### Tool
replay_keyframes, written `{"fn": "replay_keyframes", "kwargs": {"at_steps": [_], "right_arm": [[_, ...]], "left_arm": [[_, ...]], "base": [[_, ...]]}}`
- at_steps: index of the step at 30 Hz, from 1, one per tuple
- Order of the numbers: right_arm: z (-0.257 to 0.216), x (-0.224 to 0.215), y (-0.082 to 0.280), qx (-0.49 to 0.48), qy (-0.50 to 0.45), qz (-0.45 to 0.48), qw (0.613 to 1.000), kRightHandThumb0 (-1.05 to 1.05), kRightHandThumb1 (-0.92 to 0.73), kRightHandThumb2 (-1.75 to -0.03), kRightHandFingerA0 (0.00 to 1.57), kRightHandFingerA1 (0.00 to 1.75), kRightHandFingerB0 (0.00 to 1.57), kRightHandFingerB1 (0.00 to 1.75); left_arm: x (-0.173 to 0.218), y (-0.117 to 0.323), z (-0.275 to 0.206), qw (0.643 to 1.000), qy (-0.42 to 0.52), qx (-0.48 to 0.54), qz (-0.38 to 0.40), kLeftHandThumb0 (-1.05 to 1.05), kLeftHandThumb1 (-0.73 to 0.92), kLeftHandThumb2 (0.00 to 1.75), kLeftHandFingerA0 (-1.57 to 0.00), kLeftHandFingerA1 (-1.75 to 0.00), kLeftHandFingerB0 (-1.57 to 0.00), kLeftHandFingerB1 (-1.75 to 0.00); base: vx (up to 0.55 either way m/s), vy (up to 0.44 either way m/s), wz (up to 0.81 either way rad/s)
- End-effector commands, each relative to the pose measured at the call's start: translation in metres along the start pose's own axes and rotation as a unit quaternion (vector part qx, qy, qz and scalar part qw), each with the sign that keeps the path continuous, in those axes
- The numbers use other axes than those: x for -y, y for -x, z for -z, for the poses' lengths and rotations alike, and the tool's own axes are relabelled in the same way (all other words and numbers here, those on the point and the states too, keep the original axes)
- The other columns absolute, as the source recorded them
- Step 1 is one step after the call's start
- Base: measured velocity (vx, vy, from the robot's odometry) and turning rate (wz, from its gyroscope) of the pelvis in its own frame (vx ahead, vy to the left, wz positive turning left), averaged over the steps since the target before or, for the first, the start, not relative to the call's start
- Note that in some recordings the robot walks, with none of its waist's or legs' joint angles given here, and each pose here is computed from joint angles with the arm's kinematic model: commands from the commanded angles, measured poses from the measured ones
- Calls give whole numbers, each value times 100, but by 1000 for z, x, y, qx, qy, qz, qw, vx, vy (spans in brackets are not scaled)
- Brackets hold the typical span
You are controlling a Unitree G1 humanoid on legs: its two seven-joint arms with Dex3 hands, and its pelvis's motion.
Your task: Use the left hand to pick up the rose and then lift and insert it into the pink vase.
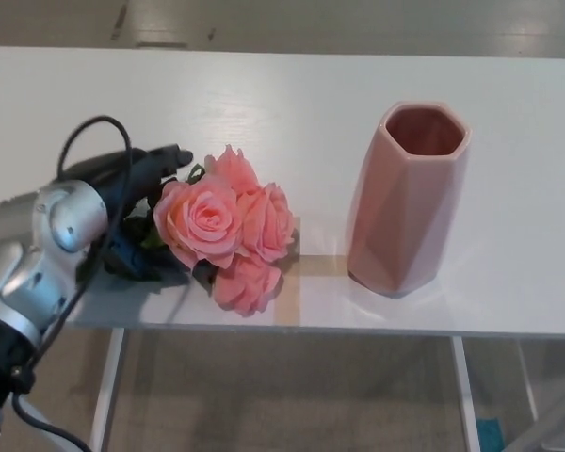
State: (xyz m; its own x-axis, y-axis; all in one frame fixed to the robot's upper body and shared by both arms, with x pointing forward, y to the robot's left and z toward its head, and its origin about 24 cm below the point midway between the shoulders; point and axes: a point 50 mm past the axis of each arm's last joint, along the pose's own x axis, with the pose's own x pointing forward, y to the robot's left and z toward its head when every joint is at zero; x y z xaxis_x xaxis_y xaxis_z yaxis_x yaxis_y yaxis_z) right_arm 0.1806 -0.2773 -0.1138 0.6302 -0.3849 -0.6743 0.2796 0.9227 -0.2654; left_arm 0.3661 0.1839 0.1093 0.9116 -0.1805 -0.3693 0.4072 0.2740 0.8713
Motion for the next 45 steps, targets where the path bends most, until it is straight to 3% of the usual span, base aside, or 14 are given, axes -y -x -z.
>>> {"fn": "replay_keyframes", "kwargs": {"at_steps": [1, 9, 10, 12, 15, 16, 25, 26, 28, 31, 32, 33, 34, 45], "right_arm": [[-1, 3, 0, 4, -9, 1, 1000, -15, -58, -57, 65, 52, 55, 46], [-2, 1, -1, 0, -14, 4, 1000, -16, -59, -57, 66, 52, 55, 46], [-2, 1, -1, 0, -15, 3, 1000, -16, -59, -57, 66, 52, 55, 46], [-3, 1, -1, 0, -17, 2, 1000, -16, -59, -57, 66, 52, 55, 46], [-3, 1, -1, 0, -18, 2, 1000, -16, -59, -57, 66, 52, 55, 46], [-3, 1, -1, 1, -19, 1, 1000, -16, -59, -57, 65, 52, 55, 46], [-6, 2, -2, 4, -23, -3, 1000, -16, -60, -57, 62, 50, 55, 46], [-7, 1, -2, 4, -23, -3, 1000, -16, -60, -57, 62, 50, 55, 46], [-6, 2, -2, 3, -25, -2, 1000, -16, -61, -57, 61, 50, 55, 46], [-5, 2, -2, 1, -26, -2, 1000, -16, -61, -57, 61, 50, 55, 46], [-4, 2, -2, 2, -23, -2, 1000, -17, -61, -58, 61, 50, 54, 46], [-4, 2, -1, 3, -22, -2, 1000, -17, -61, -58, 61, 50, 54, 46], [-4, 1, -1, 3, -21, -3, 1000, -17, -61, -58, 61, 50, 54, 46], [-4, 2, -1, 5, -15, -5, 1000, -18, -62, -58, 61, 49, 55, 46]], "left_arm": [[16, -5, 3, 1000, -22, -13, 13, -48, 42, 53, 0, -7, 0, -20], [33, -13, 6, 998, -59, -22, 27, -41, 54, 57, -9, -26, 0, -22], [37, -13, 5, 998, -61, -15, 27, -22, 74, 64, -81, -135, -40, -34], [43, -15, 3, 997, -70, -7, 27, -19, 74, 62, -85, -143, -49, -37], [44, -16, 3, 997, -74, -7, 26, -19, 74, 62, -85, -143, -49, -37], [49, -17, 1, 995, -92, -6, 26, -11, 70, 62, -73, -145, -78, -52], [41, -15, -4, 997, -69, 18, -15, -19, 75, 62, -72, -128, -72, -48], [40, -15, -4, 997, -65, 24, -21, -21, 77, 63, -68, -137, -83, -75], [36, -15, -6, 997, -57, 38, -40, -22, 76, 64, -64, -149, -79, -90], [33, -14, -6, 996, -53, 45, -53, -23, 74, 63, -62, -150, -83, -81], [28, -13, -9, 995, -50, 50, -67, -24, 73, 63, -64, -150, -78, -49], [26, -13, -10, 995, -49, 52, -74, -24, 73, 63, -64, -150, -78, -49], [21, -12, -11, 994, -43, 57, -84, -20, 68, 61, -67, -148, -85, -69], [-65, 6, -37, 955, 122, 139, -232, -20, 78, 63, -70, -146, -76, -99]], "base": [[0, 0, 0], [0, 0, 0], [0, 0, 0], [0, 0, 0], [0, 0, 0], [0, 0, 0], [0, 0, 0], [0, 0, 0], [0, 0, 0], [0, 0, 0], [0, 0, 0], [0, 0, 0], [0, 0, 0], [0, 0, 0]]}}
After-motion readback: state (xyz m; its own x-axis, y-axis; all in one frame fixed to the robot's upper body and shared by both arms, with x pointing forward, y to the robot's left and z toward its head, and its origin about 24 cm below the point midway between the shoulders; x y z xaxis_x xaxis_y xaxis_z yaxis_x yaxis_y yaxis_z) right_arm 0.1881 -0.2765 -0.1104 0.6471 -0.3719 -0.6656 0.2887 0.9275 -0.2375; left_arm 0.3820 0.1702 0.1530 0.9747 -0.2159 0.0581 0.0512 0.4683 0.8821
